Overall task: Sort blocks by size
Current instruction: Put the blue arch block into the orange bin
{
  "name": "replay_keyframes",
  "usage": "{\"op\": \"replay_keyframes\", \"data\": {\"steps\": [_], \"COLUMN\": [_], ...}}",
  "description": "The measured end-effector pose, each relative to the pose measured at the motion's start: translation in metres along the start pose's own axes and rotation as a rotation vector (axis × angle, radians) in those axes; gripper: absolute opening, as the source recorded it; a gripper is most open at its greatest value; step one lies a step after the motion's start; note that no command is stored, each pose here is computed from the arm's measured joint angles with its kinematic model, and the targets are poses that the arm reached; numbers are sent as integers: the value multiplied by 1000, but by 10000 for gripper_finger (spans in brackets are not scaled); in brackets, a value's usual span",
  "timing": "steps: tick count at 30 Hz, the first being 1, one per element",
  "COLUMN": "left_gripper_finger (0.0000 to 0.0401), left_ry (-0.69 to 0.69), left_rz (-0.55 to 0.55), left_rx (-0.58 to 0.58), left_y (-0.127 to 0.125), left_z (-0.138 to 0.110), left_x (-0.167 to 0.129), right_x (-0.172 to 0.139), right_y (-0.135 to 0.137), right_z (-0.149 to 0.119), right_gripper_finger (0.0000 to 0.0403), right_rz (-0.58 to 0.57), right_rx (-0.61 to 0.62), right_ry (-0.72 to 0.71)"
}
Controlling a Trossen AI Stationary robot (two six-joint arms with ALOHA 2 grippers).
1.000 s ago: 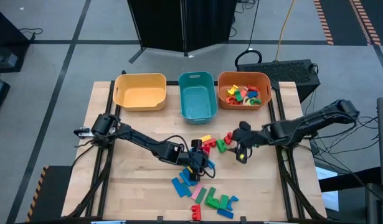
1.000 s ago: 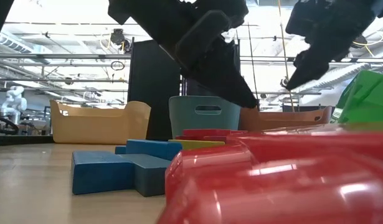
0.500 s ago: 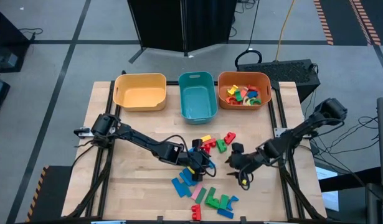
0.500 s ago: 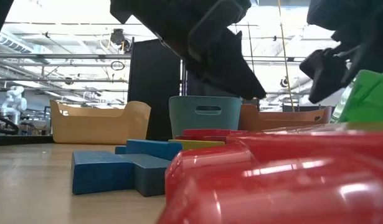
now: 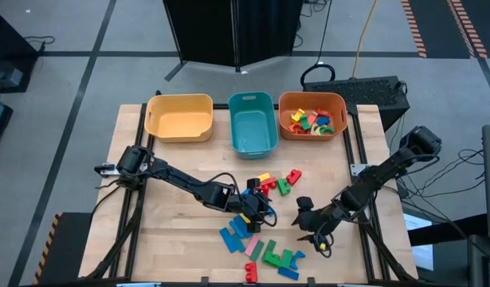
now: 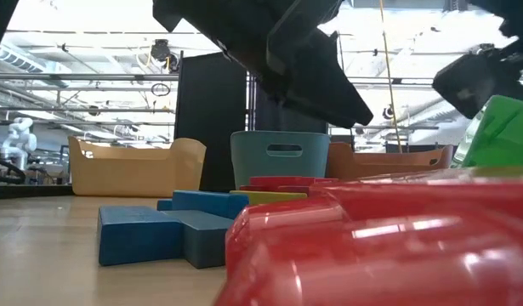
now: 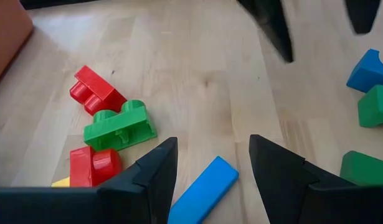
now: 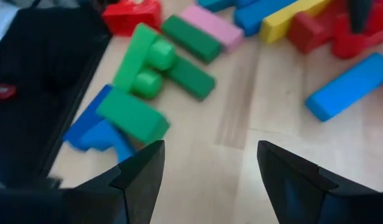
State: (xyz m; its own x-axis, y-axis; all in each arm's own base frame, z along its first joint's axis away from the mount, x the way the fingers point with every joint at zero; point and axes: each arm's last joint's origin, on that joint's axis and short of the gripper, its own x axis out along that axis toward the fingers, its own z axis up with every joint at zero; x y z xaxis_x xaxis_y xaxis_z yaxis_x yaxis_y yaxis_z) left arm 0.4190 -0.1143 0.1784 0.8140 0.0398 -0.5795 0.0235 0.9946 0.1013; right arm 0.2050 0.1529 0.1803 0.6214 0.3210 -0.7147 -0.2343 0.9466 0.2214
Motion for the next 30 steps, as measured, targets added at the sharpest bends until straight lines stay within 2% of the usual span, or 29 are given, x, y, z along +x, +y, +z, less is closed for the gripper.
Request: {"op": "replay_keyframes", "data": {"steps": [8,11,18,23,30], "left_gripper_finger": [192,192,192,192,192], "left_ry": [1,0,0,0,0], "left_rz": [-3,-3,-3,-2,1], "left_rx": [0,0,0,0,1], "left_y": [0,0,0,0,0], "left_z": [0,0,0,0,0], "left_x": [0,0,0,0,0], "right_x": [15,24,40,44,61], "right_y": [9,11,20,22,22], "right_z": [-13,-18,-20,-20,-31], "right_gripper_finger": [242,242,242,242,229], "right_rz": [4,10,156,175,166], "right_rx": [-100,-99,-87,-96,-70], "right_ry": [67,90,101,86,138]}}
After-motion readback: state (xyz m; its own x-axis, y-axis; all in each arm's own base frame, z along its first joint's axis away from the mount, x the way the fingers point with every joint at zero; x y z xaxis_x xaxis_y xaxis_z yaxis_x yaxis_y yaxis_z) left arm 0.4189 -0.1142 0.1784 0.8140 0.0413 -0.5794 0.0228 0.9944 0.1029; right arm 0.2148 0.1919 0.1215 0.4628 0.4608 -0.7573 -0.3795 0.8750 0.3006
